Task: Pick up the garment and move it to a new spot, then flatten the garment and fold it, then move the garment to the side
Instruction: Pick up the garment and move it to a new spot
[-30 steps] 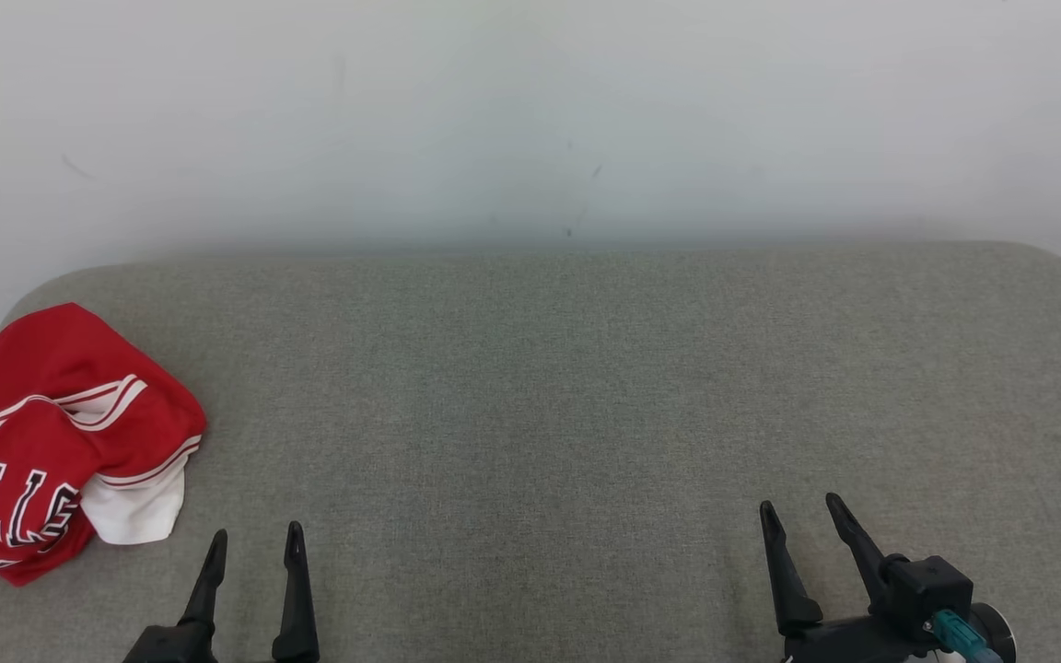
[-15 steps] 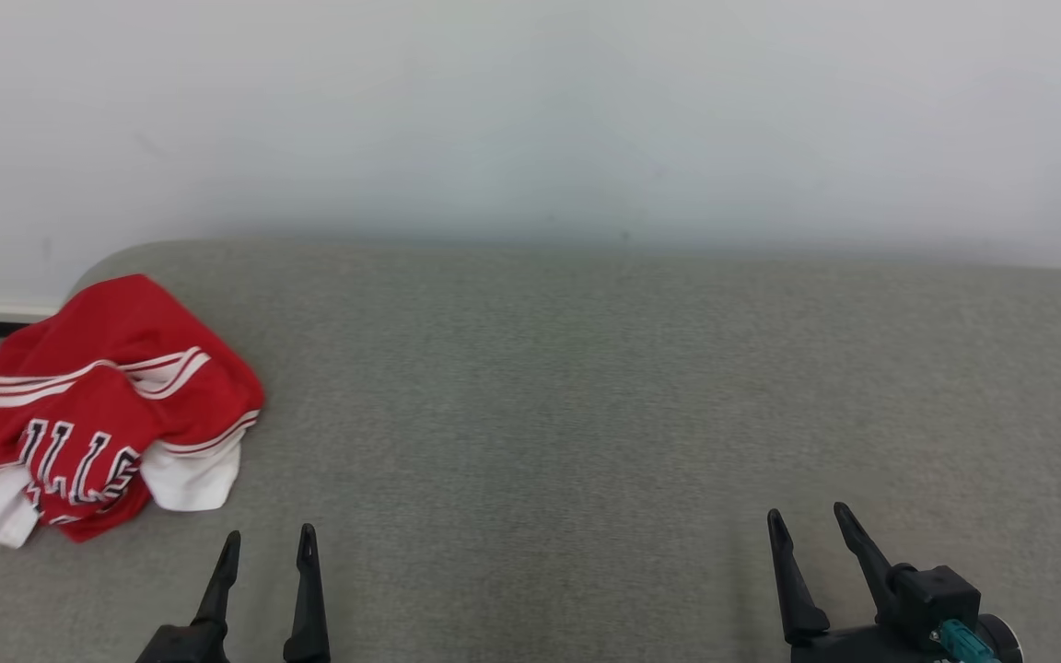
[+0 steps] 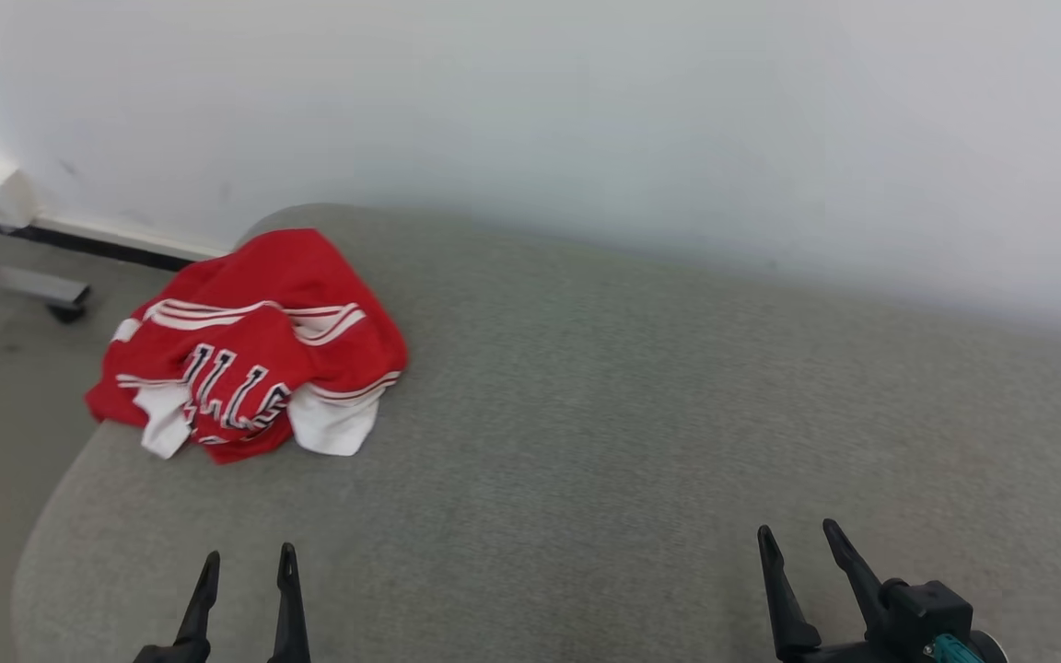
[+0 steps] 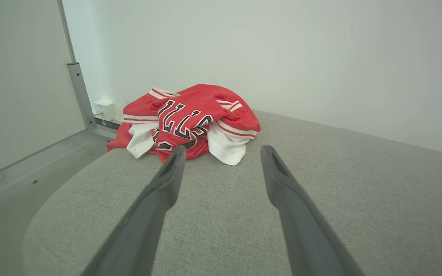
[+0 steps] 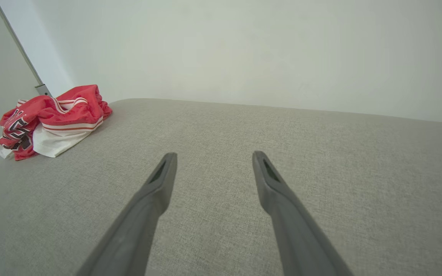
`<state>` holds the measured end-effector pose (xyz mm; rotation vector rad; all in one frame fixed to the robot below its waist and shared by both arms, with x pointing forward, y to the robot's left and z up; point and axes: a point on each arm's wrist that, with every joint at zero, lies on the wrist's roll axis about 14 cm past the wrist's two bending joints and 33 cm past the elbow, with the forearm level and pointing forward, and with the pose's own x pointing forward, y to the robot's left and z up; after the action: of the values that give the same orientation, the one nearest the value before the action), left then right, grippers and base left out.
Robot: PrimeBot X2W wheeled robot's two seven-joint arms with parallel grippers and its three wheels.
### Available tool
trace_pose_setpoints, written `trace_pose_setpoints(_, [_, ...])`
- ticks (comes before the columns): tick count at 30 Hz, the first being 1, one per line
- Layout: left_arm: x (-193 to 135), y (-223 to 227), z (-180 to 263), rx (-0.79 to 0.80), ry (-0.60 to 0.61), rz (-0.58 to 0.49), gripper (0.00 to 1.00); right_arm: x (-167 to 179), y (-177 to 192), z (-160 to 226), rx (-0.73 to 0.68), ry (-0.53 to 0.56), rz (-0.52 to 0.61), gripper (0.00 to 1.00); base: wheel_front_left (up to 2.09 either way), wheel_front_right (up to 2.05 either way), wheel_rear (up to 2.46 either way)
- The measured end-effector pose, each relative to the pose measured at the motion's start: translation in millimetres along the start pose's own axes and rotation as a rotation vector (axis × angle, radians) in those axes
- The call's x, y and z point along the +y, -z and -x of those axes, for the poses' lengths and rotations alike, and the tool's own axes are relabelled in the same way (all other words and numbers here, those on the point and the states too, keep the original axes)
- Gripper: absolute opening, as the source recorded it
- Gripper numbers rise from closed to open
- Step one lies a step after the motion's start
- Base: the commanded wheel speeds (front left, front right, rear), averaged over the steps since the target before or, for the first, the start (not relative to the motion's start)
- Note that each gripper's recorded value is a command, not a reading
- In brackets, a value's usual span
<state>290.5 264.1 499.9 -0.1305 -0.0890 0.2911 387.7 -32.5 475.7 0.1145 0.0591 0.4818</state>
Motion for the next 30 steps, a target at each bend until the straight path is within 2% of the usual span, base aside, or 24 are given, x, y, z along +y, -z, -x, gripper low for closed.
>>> trace_pose_setpoints(10, [60.5, -9.5, 39.4, -0.030, -0.195, -0.009, 1.00, 63.5, 2.3, -27.7, 0.015, -0.198, 0.013, 1.00, 0.00, 0.00, 0.00])
trace_pose_setpoints(15, [78.4, -9.8, 52.9, -0.029, -0.265, -0.009, 1.00, 86.3, -1.5, -40.1, 0.006, -0.269, 0.020, 1.00, 0.00, 0.00, 0.00])
trace_pose_setpoints(22, [88.6, -7.8, 61.5, -0.016, -0.311, -0.014, 1.00, 99.4, 6.8, -48.5, 0.032, -0.312, 0.015, 1.00, 0.00, 0.00, 0.00])
trace_pose_setpoints(30, [87.9, 0.5, 64.7, 0.006, -0.307, 0.013, 1.00, 99.5, 8.2, -48.6, 0.036, -0.313, 0.015, 1.00, 0.00, 0.00, 0.00])
